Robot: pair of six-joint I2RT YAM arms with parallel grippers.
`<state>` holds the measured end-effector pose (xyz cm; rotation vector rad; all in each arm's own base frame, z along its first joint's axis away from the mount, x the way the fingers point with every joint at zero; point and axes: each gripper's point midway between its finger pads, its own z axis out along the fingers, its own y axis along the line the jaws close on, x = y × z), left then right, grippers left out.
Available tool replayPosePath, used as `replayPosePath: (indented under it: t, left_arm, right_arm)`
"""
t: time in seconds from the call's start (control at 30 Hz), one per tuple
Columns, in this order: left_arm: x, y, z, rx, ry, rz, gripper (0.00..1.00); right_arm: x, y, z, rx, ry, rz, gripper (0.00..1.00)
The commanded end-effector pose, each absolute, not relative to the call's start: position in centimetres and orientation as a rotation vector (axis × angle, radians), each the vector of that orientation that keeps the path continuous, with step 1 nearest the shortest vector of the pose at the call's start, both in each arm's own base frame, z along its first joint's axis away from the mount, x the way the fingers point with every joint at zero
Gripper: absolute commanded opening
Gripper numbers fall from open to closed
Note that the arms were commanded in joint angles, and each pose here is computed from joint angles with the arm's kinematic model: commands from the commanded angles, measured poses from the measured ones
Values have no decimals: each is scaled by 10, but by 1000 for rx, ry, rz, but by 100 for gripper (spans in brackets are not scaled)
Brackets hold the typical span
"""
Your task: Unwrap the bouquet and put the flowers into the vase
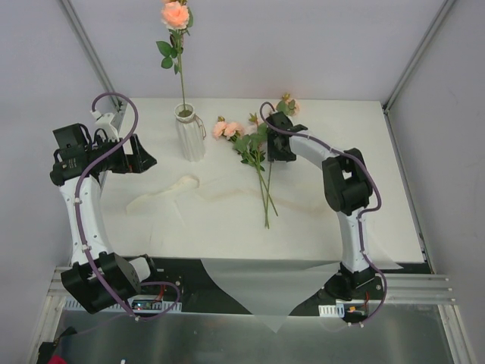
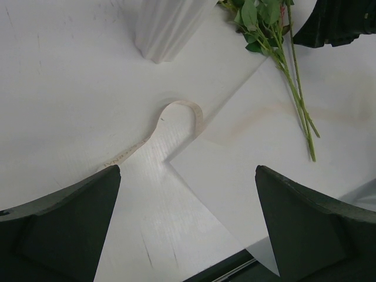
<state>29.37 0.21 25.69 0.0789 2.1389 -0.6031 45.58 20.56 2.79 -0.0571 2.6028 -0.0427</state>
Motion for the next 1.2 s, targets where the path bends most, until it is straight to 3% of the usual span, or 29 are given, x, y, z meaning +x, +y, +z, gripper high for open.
replayPosePath:
  t: [0.0, 0.2, 0.83, 1.03, 1.17]
  left_arm:
    - [294, -1, 257, 119, 2117, -624, 99]
    - [294, 1, 256, 121, 2120, -607, 99]
    - [294, 6, 255, 119, 2130, -565, 99]
    - [292, 7, 254, 117, 2135, -545, 99]
    - [291, 9, 254, 121, 2139, -529, 99]
  right_arm:
    - [467, 220, 82, -21, 2464, 22, 57]
    - [472, 233, 83, -42, 2446, 35, 59]
    - [495, 222, 35, 68, 2520, 62, 47]
    - [501, 227, 35, 54, 2524, 80, 39]
    - [500, 228, 37, 46, 2523, 87, 18]
